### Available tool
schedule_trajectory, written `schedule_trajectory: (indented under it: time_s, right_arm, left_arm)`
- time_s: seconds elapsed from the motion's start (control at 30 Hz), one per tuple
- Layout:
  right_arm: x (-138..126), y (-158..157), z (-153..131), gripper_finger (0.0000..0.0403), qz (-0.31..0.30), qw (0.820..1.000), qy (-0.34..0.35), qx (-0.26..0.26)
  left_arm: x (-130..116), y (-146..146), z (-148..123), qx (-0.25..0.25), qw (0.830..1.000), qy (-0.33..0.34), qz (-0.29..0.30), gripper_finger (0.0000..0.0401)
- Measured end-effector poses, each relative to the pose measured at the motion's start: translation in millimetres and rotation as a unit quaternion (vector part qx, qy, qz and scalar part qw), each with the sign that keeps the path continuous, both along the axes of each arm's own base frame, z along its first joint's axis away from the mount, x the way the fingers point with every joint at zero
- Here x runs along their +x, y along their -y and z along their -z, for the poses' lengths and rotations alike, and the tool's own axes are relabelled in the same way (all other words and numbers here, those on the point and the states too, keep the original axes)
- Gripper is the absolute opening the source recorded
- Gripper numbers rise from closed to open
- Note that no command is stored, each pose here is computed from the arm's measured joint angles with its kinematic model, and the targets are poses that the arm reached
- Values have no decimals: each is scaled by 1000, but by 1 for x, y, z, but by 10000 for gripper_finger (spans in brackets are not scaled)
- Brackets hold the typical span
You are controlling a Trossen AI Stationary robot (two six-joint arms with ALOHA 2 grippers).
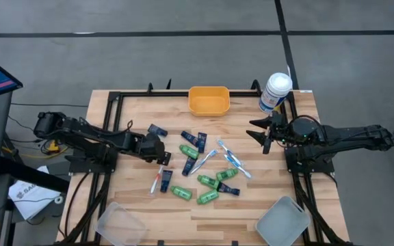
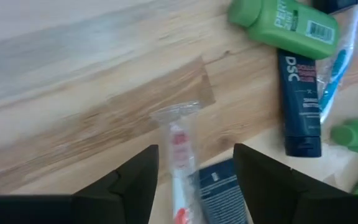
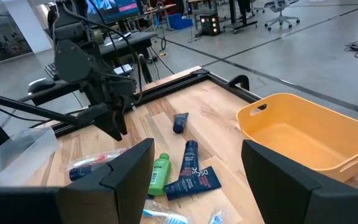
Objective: Pick & Place Travel size toiletries
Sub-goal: Put the red toothbrush into the transparent bin
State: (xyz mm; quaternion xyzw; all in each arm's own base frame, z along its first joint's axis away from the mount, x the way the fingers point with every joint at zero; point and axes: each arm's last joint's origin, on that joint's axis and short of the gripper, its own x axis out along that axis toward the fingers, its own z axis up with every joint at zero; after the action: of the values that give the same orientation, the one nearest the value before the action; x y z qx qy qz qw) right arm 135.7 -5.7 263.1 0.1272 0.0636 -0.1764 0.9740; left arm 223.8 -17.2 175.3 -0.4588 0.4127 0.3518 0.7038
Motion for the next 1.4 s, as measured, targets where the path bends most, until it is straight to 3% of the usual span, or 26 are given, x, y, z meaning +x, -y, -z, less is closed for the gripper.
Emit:
schedule_trajectory:
  time_s: [0.27, 0.8, 0.93, 1.17, 1.4]
  right_arm:
    - [0, 0, 0, 235, 0, 1000, -2, 0]
    - [0, 0, 2, 235, 0, 1000, -9, 1]
    - [0, 0, 2, 235, 0, 1000, -12, 1]
    - [0, 0, 2, 235, 0, 1000, -11, 1]
    - [0, 0, 2, 235, 0, 1000, -11, 0]
  left_arm:
    - [12, 8, 23, -23, 999, -44, 22, 203]
    - [28, 10, 45, -7, 995, -97, 39, 199]
    - [26, 10, 43, -6, 995, -96, 38, 161]
    - [23, 8, 29, 7, 997, -64, 32, 39]
    - [15, 8, 3, 0, 999, -11, 34, 41]
